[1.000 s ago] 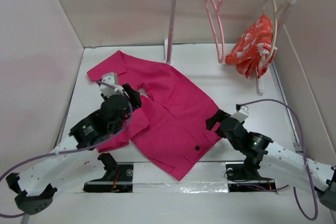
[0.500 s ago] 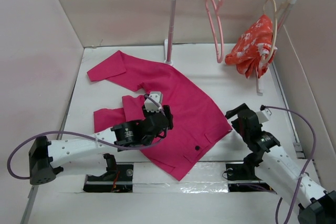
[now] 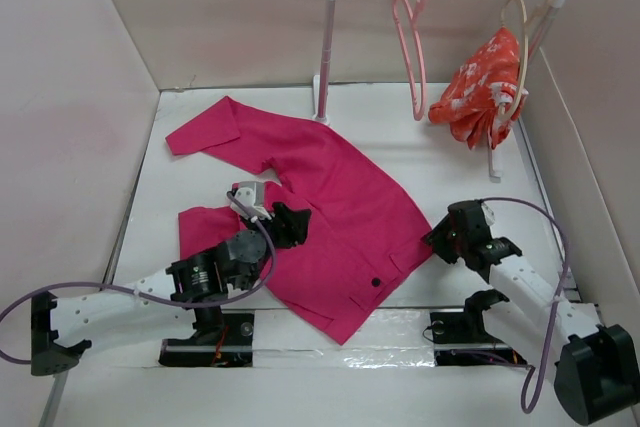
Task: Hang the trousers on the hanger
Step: Flatten out the trousers at the center of the board.
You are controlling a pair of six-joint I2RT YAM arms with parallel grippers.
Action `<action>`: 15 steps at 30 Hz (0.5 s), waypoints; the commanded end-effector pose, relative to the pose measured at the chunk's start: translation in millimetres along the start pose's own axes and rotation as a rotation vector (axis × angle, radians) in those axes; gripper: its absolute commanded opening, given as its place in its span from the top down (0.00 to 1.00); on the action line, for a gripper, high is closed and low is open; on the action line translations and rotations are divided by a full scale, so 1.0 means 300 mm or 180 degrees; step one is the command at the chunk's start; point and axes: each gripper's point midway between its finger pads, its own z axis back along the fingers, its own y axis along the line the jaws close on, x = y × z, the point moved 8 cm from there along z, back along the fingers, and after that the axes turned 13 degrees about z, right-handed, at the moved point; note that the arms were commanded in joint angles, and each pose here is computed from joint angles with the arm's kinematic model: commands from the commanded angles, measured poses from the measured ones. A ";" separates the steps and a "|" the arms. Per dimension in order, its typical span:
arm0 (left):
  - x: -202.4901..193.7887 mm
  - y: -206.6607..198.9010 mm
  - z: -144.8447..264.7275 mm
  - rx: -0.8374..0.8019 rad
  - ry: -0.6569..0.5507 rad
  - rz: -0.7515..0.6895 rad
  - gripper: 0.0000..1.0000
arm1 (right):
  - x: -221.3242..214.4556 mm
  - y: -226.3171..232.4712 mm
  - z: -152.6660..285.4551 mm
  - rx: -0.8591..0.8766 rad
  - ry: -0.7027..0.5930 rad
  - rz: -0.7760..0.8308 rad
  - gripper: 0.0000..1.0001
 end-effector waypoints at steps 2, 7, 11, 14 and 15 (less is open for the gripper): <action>0.054 -0.001 0.018 -0.0126 -0.0301 0.0109 0.49 | 0.040 0.067 -0.007 0.0166 0.0160 0.0057 0.61; 0.030 0.042 0.017 -0.0026 -0.0282 -0.0015 0.49 | 0.194 0.060 -0.014 -0.0241 -0.0371 0.0196 1.00; -0.003 0.055 0.007 -0.0004 -0.0178 -0.0092 0.44 | 0.419 0.053 0.020 -0.0461 -0.1352 0.0226 1.00; -0.014 0.055 -0.001 0.0066 -0.0130 -0.0141 0.41 | 0.521 0.062 0.004 -0.0794 -0.1610 0.0303 1.00; -0.016 0.048 -0.006 0.0088 -0.0108 -0.0163 0.41 | 0.547 0.043 0.001 -0.1023 -0.1660 0.0274 1.00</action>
